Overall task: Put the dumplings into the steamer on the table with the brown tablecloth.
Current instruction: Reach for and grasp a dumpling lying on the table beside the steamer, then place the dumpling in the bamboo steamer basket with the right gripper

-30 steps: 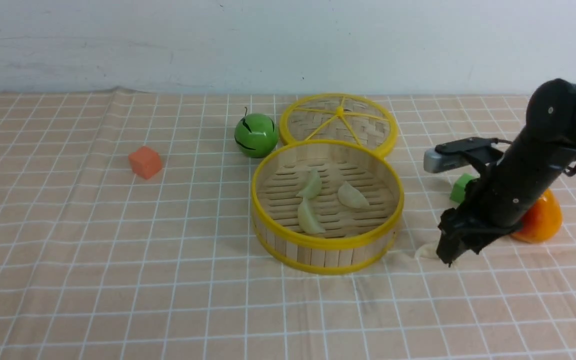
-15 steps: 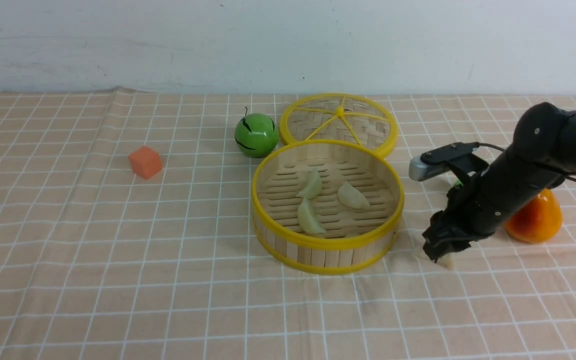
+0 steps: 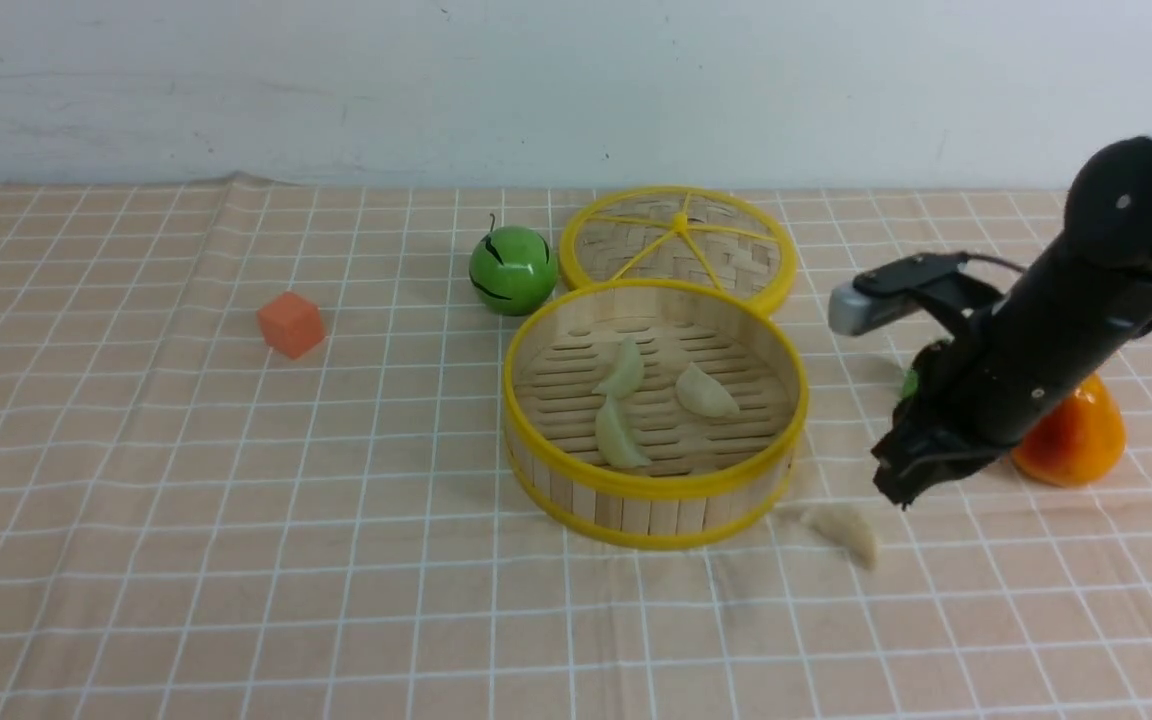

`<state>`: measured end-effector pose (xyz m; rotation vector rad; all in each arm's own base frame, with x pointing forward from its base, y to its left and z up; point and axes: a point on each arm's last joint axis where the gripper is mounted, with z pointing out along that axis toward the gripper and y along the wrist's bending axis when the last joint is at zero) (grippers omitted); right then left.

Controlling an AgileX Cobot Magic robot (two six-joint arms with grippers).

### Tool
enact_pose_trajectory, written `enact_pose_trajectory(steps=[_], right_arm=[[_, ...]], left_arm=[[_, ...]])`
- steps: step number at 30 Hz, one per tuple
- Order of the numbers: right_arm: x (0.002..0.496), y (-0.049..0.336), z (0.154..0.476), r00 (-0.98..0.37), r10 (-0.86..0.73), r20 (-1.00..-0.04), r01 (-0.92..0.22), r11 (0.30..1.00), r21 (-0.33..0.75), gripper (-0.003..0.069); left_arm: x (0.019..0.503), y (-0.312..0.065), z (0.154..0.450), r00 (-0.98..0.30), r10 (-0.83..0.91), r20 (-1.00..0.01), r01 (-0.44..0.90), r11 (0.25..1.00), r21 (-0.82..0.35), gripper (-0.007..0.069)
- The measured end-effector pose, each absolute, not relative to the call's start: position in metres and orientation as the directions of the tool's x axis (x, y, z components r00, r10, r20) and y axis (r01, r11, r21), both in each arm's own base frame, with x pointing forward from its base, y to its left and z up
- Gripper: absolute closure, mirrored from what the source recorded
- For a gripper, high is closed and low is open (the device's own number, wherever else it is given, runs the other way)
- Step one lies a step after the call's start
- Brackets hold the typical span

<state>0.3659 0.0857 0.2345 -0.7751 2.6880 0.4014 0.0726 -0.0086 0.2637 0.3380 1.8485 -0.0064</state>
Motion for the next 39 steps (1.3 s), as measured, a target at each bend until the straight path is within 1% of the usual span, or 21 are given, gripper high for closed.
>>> enact_pose_trajectory(steps=[1,2,3,5,8,11,13,14,15,16,17,18,20,22,23,24,26,29,32,35,39], right_arm=[[0.361,0.086,0.251,-0.793,-0.453,-0.408,-0.554,0.815,0.172,0.0661],[0.36,0.087,0.26,-0.784,-0.434,-0.445,-0.551,0.816,0.175,0.0661],[0.36,0.087,0.26,-0.784,-0.43,-0.447,-0.549,0.817,0.178,0.0661],[0.359,0.09,0.277,-0.751,-0.391,-0.532,-0.55,0.817,0.175,0.0661],[0.363,0.09,0.277,-0.731,-0.394,-0.558,-0.558,0.815,0.156,0.0656],[0.366,0.091,0.265,-0.75,-0.408,-0.52,-0.561,0.809,0.174,0.0628],[0.368,0.092,0.252,-0.771,-0.417,-0.482,-0.559,0.805,0.198,0.0582],[0.369,0.092,0.249,-0.775,-0.416,-0.475,-0.558,0.804,0.205,0.0576],[0.373,0.093,0.239,-0.791,-0.409,-0.455,-0.547,0.806,0.226,0.0529],[0.375,0.094,0.231,-0.8,-0.402,-0.446,-0.54,0.806,0.241,0.0483],[0.378,0.095,0.226,-0.809,-0.392,-0.438,-0.53,0.81,0.251,0.0452],[0.382,0.096,0.216,-0.819,-0.377,-0.432,-0.514,0.816,0.263,0.0401],[0.388,0.096,0.203,-0.828,-0.365,-0.424,-0.499,0.825,0.265,0.036],[0.392,0.096,0.189,-0.835,-0.37,-0.407,-0.494,0.83,0.258,0.034],[0.392,0.096,0.189,-0.835,-0.371,-0.407,-0.495,0.83,0.257,0.034],[0.394,0.094,0.178,-0.836,-0.394,-0.381,-0.502,0.83,0.243,0.035],[0.393,0.092,0.17,-0.835,-0.427,-0.348,-0.517,0.826,0.227,0.0405],[0.391,0.091,0.17,-0.832,-0.447,-0.329,-0.528,0.82,0.219,0.0498],[0.388,0.09,0.173,-0.826,-0.47,-0.31,-0.543,0.812,0.213,0.0501],[0.386,0.089,0.182,-0.815,-0.483,-0.319,-0.555,0.808,0.196,0.0501],[0.38,0.088,0.217,-0.786,-0.483,-0.387,-0.574,0.802,0.164,0.0501]], left_arm=[[0.073,-0.009,0.264,-0.261,0.227,-0.938,0.234,0.958,0.167,0.0636],[0.073,-0.009,0.264,-0.261,0.227,-0.938,0.234,0.958,0.167,0.0636],[0.073,-0.009,0.264,-0.261,0.227,-0.938,0.234,0.958,0.167,0.0636],[0.073,-0.009,0.264,-0.261,0.227,-0.938,0.234,0.958,0.167,0.0636],[0.073,-0.009,0.264,-0.26,0.227,-0.939,0.235,0.958,0.167,0.0636],[0.073,-0.009,0.264,-0.26,0.227,-0.939,0.235,0.958,0.167,0.0636],[0.073,-0.009,0.264,-0.26,0.227,-0.939,0.235,0.957,0.167,0.0636],[0.073,-0.009,0.264,-0.26,0.227,-0.939,0.235,0.957,0.167,0.0636],[0.073,-0.009,0.264,-0.259,0.228,-0.939,0.236,0.957,0.168,0.0636],[0.073,-0.009,0.264,-0.259,0.228,-0.939,0.236,0.957,0.168,0.0636],[0.073,-0.009,0.264,-0.259,0.228,-0.939,0.236,0.957,0.168,0.0636],[0.073,-0.009,0.264,-0.259,0.228,-0.939,0.236,0.957,0.168,0.0636],[0.073,-0.009,0.264,-0.259,0.228,-0.939,0.236,0.957,0.168,0.0636],[0.073,-0.009,0.264,-0.259,0.228,-0.939,0.236,0.957,0.168,0.0633],[0.073,-0.009,0.264,-0.259,0.228,-0.939,0.236,0.957,0.168,0.0632],[0.073,-0.009,0.264,-0.259,0.228,-0.939,0.236,0.957,0.168,0.0631],[0.073,-0.009,0.264,-0.259,0.228,-0.939,0.236,0.957,0.168,0.0631],[0.073,-0.009,0.264,-0.258,0.228,-0.939,0.236,0.957,0.168,0.0627],[0.073,-0.009,0.264,-0.258,0.228,-0.939,0.236,0.957,0.168,0.0625],[0.073,-0.009,0.264,-0.258,0.228,-0.939,0.236,0.957,0.168,0.0624],[0.073,-0.009,0.264,-0.258,0.228,-0.939,0.236,0.957,0.167,0.0624]])
